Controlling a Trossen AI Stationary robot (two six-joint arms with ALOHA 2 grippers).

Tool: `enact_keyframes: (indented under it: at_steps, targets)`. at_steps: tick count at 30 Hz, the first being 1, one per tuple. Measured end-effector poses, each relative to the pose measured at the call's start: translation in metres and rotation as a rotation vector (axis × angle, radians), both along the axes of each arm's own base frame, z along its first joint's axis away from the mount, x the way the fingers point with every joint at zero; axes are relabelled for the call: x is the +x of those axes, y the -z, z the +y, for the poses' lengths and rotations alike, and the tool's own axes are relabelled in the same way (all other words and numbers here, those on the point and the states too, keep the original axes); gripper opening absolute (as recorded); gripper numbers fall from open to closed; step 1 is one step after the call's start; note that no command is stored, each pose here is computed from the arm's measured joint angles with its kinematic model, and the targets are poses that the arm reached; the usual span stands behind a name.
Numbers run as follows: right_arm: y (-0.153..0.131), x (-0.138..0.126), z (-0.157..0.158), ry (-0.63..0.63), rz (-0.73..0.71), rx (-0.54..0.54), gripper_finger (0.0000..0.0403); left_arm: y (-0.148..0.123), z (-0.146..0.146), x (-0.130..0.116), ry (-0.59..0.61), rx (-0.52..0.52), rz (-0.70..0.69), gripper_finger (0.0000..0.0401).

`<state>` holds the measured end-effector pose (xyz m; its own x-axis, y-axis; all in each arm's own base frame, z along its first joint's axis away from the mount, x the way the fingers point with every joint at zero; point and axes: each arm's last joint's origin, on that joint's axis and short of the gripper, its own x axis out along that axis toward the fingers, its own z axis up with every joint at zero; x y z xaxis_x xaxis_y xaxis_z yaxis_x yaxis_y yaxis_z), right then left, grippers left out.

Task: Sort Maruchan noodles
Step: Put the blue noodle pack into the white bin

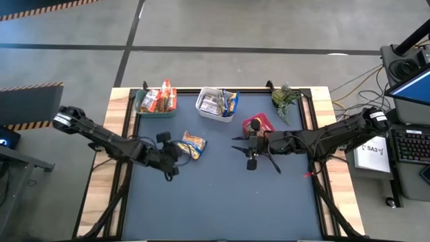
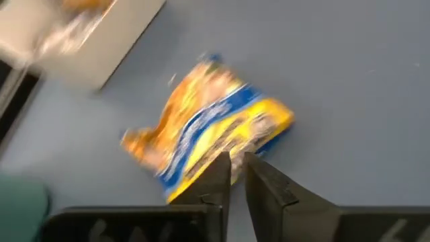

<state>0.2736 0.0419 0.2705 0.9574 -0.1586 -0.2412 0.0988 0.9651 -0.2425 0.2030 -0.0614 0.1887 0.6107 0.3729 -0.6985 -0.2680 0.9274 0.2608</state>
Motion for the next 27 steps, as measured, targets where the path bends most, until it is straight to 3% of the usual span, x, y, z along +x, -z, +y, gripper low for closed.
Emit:
enact_keyframes:
  at_steps: [6, 14, 27]
  targets:
    - [0.0, 0.0, 0.0, -0.002, 0.002, -0.009, 0.0121, 0.016, 0.025, -0.008, -0.134, -0.064, -0.126, 0.0094]
    - [0.0, 0.0, 0.0, -0.002, 0.007, -0.011, 0.0121, 0.039, 0.057, -0.011, -0.23, -0.032, -0.231, 0.0174]
    - [0.001, 0.0, 0.0, -0.009, 0.015, -0.038, 0.0121, 0.067, 0.068, -0.028, -0.307, -0.104, -0.446, 0.0173]
